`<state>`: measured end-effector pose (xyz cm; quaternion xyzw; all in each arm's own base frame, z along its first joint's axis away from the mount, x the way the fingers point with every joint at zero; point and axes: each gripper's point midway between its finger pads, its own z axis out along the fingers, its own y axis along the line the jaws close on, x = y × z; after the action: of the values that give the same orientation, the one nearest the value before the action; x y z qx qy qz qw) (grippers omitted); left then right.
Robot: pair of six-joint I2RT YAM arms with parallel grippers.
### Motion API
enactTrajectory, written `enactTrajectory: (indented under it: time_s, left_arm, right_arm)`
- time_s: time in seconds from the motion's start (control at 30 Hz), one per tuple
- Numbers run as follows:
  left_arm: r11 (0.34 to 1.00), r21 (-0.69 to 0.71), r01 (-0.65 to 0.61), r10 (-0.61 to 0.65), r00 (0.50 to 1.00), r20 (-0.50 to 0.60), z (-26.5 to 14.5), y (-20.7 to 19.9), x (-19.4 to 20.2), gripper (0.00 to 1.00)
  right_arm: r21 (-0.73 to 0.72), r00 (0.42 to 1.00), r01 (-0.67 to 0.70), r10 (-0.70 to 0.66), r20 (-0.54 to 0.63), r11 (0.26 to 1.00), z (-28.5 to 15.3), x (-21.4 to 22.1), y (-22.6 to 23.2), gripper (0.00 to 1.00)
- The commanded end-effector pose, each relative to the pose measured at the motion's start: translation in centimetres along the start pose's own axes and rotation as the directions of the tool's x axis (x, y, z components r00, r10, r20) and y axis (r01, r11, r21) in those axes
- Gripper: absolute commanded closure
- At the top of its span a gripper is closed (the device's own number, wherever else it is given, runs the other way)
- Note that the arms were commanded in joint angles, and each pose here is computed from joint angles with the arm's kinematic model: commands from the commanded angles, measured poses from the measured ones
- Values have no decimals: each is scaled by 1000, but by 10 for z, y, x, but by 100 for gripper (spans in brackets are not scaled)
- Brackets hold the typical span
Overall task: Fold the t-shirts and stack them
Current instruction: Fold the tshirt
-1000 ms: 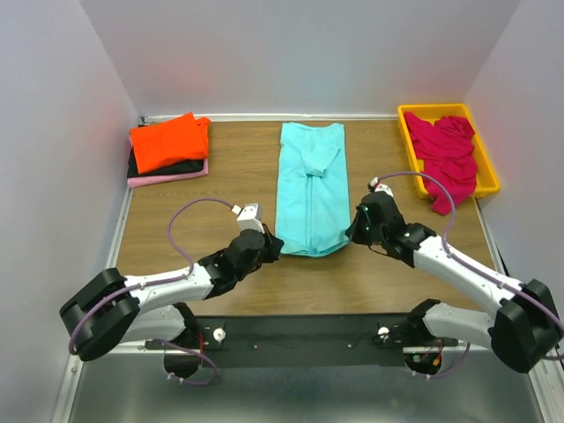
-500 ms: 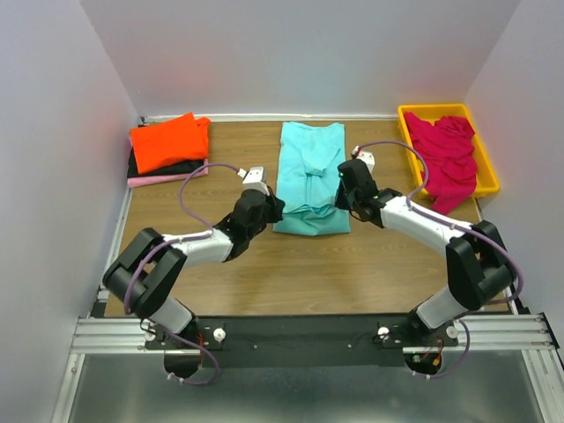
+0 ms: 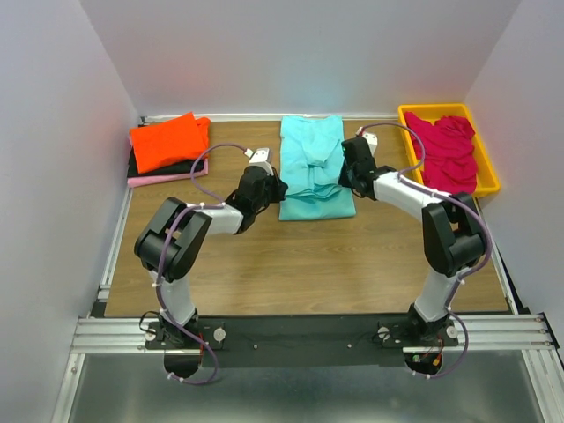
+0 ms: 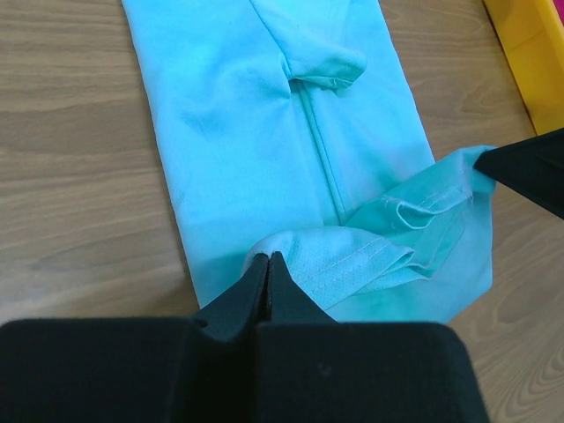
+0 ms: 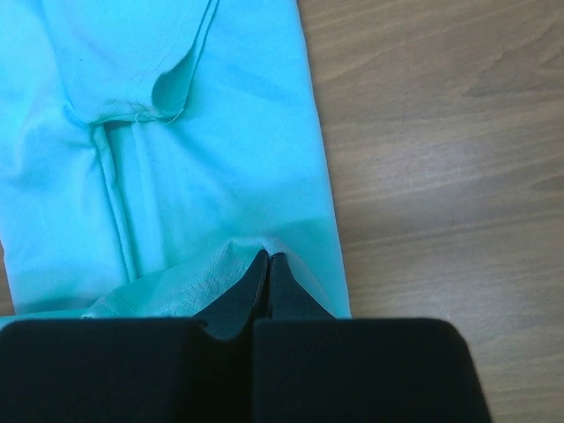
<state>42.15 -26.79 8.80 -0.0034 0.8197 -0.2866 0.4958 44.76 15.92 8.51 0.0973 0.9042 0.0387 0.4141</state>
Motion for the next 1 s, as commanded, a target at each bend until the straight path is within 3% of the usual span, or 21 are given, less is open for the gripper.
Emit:
enactTrajectory:
  time_s: [0.0,0.3,0.43,0.53,0.57,0.6,0.63,0.67,0.77,0.97]
  left_arm:
    - [997,68,-27,26,1000,14,11,-6,-13,100]
    - [995,93,-21,21,1000,-4,36,5,-22,100]
    - [995,103,4,-6,1000,16,57,9,-44,100]
    - [995,95,26,-31,998,46,68,16,-64,52]
    - [996,80,36,-39,998,41,68,21,-66,32]
    - [997,73,35,-40,997,63,67,21,-77,19]
    - [997,69,35,-40,996,76,66,23,-85,9]
    - [997,63,33,-38,996,76,64,23,-88,3]
    - [1000,28,-1,-2,995,98,54,24,-101,2]
    - [1000,-15,-23,24,999,49,40,38,-77,2]
  right_arm:
    - [-16,1000,9,-9,15,1000,10,-13,3,100]
    - [-33,1000,0,0,13,999,33,-28,4,100]
    - [-37,999,-29,30,15,999,52,-40,3,99]
    - [-57,998,-57,58,21,997,67,-53,5,98]
    - [-85,997,-64,67,36,994,66,-66,11,80]
    - [-93,997,-65,69,40,993,68,-70,11,66]
    - [-102,997,-57,62,47,993,66,-75,12,51]
    - [-112,996,-56,62,57,992,63,-81,14,28]
    - [-128,995,-47,58,82,991,49,-91,16,13]
    - [-148,997,-41,51,62,988,26,-79,10,12]
